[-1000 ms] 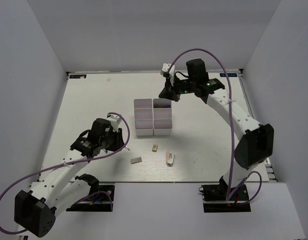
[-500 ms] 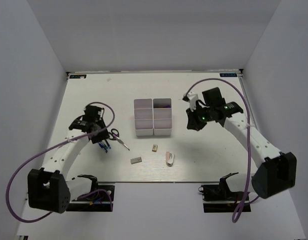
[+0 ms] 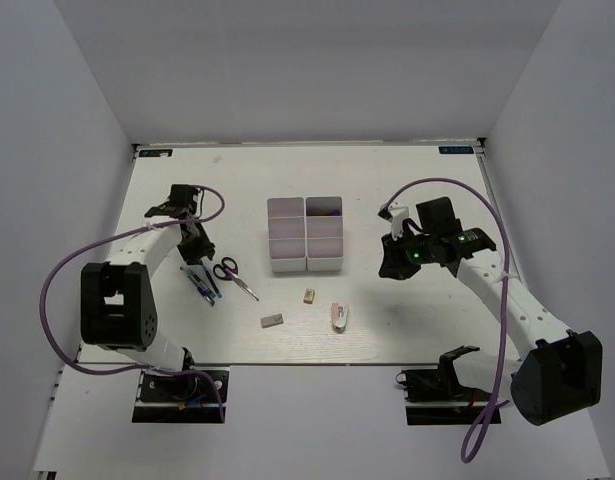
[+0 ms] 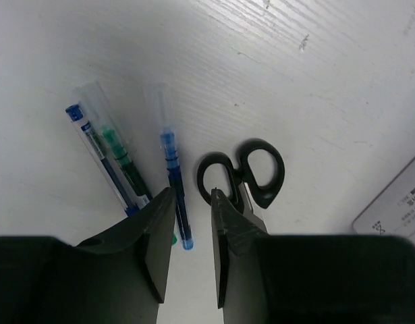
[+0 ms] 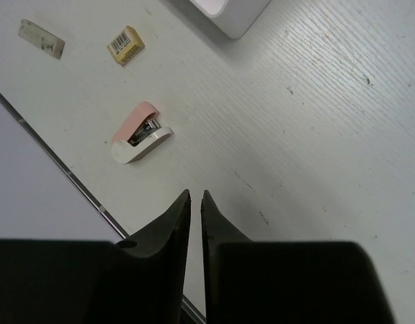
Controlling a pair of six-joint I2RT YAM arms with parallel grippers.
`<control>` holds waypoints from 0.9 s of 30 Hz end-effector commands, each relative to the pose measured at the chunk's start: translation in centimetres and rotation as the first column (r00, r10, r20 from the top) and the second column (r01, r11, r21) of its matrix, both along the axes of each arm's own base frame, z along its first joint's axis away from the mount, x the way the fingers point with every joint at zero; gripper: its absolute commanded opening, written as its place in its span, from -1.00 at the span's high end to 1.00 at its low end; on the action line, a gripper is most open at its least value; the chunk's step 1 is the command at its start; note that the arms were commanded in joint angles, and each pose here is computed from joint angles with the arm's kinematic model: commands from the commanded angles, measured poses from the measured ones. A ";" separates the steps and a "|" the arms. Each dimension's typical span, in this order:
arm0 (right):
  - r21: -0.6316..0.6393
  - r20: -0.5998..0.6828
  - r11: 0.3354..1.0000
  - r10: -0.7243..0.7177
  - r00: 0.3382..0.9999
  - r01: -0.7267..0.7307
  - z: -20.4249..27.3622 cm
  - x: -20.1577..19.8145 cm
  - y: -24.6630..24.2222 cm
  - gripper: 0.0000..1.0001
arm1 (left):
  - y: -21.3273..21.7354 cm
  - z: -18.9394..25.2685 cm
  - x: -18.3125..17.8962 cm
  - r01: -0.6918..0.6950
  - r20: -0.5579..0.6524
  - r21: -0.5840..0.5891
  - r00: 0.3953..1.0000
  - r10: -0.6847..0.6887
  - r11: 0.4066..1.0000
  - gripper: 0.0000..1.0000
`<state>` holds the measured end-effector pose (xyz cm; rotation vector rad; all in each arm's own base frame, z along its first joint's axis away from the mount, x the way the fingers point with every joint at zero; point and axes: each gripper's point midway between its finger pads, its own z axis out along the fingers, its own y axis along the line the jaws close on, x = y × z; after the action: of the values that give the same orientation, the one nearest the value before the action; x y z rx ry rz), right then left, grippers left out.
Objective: Sort the stationery into containers
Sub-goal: Pick up the pen from the center of the board.
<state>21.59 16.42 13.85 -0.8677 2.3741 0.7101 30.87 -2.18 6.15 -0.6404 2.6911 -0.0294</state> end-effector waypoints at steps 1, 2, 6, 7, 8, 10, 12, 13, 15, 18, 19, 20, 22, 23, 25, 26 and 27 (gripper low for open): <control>0.049 0.037 0.999 -0.007 0.999 0.005 1.1 0.5 0.4 0.72 | 1.1 0.6 1.5 -0.020 0.027 0.026 0.999 0.020 0.999 0.24; 0.049 0.040 0.999 -0.009 0.999 0.007 1.1 0.6 0.4 0.72 | 1.3 0.4 1.5 -0.025 0.024 0.026 0.999 0.024 0.999 0.24; 0.047 0.033 0.999 -0.010 0.999 0.009 0.9 0.6 0.3 0.72 | 1.6 -0.5 1.6 -0.028 0.003 0.034 1.000 0.028 0.999 0.24; 0.043 0.028 0.999 -0.019 0.999 0.018 0.8 0.7 0.1 0.72 | 1.6 -1.0 1.5 -0.026 -0.012 0.035 1.000 0.027 0.999 0.24; 0.045 0.028 0.999 -0.019 0.999 0.018 0.9 0.7 0.2 0.72 | 1.6 -1.0 1.7 -0.026 -0.009 0.035 1.000 0.027 0.999 0.24; 0.045 0.020 0.999 -0.022 1.000 0.021 0.7 0.7 0.1 0.72 | 1.7 -1.7 1.5 -0.031 -0.031 0.038 0.999 0.032 0.999 0.24; 0.049 0.019 0.998 -0.025 1.000 0.024 0.8 0.7 0.1 0.72 | 1.7 -2.0 1.6 -0.032 -0.033 0.040 0.999 0.033 0.999 0.24; 0.053 0.017 0.998 -0.029 0.999 0.028 0.8 0.8 0.1 0.72 | 1.7 -2.6 1.4 -0.028 -0.048 0.041 0.998 0.030 0.999 0.24; 0.056 0.013 0.998 -0.030 0.999 0.029 0.8 0.8 0.1 0.72 | 1.7 -2.8 1.6 -0.028 -0.050 0.041 0.998 0.030 0.999 0.24; 0.062 0.011 0.998 -0.032 0.999 0.031 0.9 0.8 0.1 0.69 | 1.8 -3.5 1.6 -0.025 -0.061 0.045 0.998 0.028 0.999 0.24; 0.063 0.007 0.998 -0.031 1.000 0.030 0.8 0.8 0.1 0.69 | 1.8 -3.6 1.8 -0.026 -0.058 0.048 0.998 0.029 0.999 0.24; 0.063 0.003 0.997 -0.032 0.999 0.032 0.7 0.8 0.0 0.69 | 1.9 -3.9 1.8 -0.028 -0.064 0.048 0.997 0.031 0.998 0.24; 0.069 0.000 0.997 -0.033 0.999 0.033 0.9 0.7 0.0 0.69 | 1.9 -4.2 1.8 -0.026 -0.067 0.049 0.997 0.029 0.998 0.26; 0.072 -0.001 0.997 -0.033 0.999 0.033 0.9 0.7 0.0 0.69 | 1.9 -4.6 1.5 -0.024 -0.079 0.051 0.996 0.028 0.998 0.26; 0.077 -0.006 0.996 -0.034 0.999 0.035 0.9 0.7 -0.1 0.69 | 2.0 -4.8 1.5 -0.022 -0.079 0.058 0.996 0.026 0.998 0.26; 0.082 -0.011 0.996 -0.035 0.999 0.036 0.9 0.6 0.0 0.69 | 2.1 -5.3 1.2 -0.019 -0.095 0.062 0.995 0.024 0.998 0.29; 0.085 -0.008 0.996 -0.035 0.999 0.035 1.1 0.7 0.0 0.69 | 2.1 -5.3 1.3 -0.020 -0.090 0.065 0.996 0.026 0.998 0.33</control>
<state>22.22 16.07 14.41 -0.7915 2.3674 0.7557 31.36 -0.54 1.23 -0.6770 2.7883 0.0735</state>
